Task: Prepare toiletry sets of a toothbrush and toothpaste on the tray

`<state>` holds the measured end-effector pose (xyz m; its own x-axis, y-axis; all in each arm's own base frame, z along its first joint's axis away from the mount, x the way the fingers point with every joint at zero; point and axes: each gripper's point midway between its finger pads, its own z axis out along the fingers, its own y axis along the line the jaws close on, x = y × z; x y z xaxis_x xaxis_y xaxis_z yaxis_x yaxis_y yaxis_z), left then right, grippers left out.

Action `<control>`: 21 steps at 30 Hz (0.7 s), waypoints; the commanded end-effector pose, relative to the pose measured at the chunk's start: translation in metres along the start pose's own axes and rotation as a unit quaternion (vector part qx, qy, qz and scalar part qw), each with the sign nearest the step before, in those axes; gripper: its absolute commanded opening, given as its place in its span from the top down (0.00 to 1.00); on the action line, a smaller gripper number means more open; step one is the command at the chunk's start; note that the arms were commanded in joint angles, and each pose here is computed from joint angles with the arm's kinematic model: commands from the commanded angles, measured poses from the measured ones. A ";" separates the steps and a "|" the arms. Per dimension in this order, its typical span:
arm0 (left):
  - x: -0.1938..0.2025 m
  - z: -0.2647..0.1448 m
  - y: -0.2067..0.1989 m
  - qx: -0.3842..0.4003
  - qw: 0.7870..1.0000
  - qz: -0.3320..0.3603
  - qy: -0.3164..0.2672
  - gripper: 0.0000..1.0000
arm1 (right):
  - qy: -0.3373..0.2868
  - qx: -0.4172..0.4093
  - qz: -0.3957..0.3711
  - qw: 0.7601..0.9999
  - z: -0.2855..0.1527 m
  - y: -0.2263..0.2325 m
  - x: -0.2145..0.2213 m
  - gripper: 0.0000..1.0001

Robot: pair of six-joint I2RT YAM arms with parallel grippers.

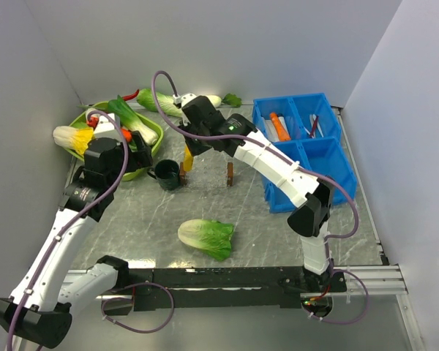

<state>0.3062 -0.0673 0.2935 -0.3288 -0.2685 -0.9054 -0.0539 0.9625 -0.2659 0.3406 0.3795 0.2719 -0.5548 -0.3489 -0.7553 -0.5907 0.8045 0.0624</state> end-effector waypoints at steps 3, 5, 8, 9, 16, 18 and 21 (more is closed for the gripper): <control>-0.011 -0.004 -0.004 0.009 0.999 0.014 -0.028 0.03 | -0.035 0.015 0.005 0.999 -0.006 -0.003 -0.020 1.00; -0.011 -0.004 -0.005 0.011 0.999 0.017 -0.027 0.04 | -0.035 0.016 0.005 0.999 -0.003 -0.004 -0.020 1.00; -0.010 -0.004 -0.005 0.011 0.999 0.017 -0.026 0.03 | -0.034 0.016 0.001 0.999 0.001 -0.002 -0.019 1.00; -0.011 -0.004 -0.006 0.013 0.999 0.016 -0.026 0.04 | -0.033 0.017 0.001 0.999 0.003 -0.003 -0.019 1.00; -0.009 -0.003 -0.006 0.014 0.999 0.017 -0.023 0.03 | -0.027 0.027 -0.006 0.999 0.011 -0.007 -0.012 1.00; -0.010 -0.004 -0.007 0.015 0.999 0.018 -0.024 0.04 | -0.027 0.027 -0.007 0.999 0.013 -0.007 -0.012 1.00; -0.009 -0.003 -0.007 0.015 0.999 0.018 -0.022 0.04 | -0.023 0.030 -0.009 0.999 0.016 -0.007 -0.010 1.00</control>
<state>0.3051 -0.0713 0.2920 -0.3309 -0.2425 -0.9120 -0.0301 0.9686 -0.2466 0.3505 0.3798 0.2579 -0.5546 -0.3631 -0.7487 -0.5710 0.8206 0.0249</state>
